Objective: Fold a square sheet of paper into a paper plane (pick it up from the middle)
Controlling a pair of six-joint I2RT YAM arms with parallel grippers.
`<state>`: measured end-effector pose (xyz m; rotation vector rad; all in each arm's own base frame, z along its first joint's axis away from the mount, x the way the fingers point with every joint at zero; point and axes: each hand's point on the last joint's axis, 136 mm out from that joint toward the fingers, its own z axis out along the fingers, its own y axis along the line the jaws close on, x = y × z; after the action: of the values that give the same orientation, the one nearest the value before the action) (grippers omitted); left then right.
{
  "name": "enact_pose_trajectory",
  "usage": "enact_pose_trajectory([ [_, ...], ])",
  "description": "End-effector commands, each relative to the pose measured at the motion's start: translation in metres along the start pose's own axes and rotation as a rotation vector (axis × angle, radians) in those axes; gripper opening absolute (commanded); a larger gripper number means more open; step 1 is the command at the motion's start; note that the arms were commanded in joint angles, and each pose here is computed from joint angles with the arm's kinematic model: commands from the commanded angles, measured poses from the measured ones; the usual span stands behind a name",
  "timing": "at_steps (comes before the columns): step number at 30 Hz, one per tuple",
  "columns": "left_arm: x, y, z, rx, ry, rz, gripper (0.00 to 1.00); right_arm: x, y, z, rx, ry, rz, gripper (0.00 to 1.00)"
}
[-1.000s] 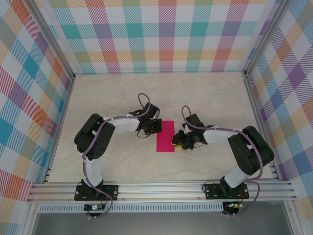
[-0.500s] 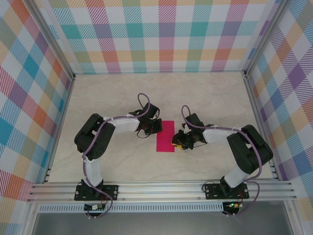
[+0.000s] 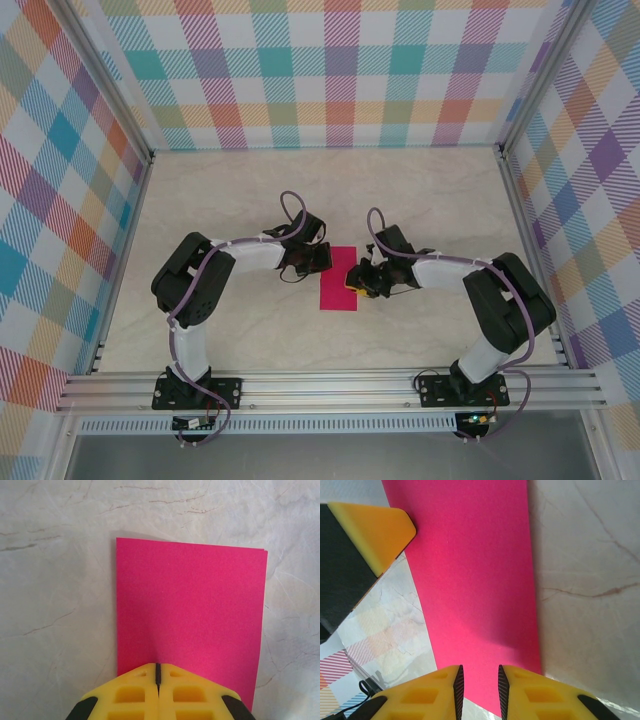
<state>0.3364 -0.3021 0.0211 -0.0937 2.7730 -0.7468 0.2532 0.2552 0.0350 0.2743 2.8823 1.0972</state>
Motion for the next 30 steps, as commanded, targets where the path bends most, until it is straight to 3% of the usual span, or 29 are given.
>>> enact_pose_trajectory([
  [1,0.032,0.034,0.008,-0.108,0.097,-0.036,0.0,-0.001,-0.001,-0.005,0.041,-0.009,-0.029,0.29],
  [14,0.038,0.046,0.008,-0.148,0.098,-0.06,0.0,0.011,-0.021,0.008,0.079,0.045,-0.006,0.32],
  [30,0.041,0.05,0.007,-0.163,0.101,-0.076,0.0,0.01,0.011,0.012,-0.002,0.061,-0.078,0.32],
])
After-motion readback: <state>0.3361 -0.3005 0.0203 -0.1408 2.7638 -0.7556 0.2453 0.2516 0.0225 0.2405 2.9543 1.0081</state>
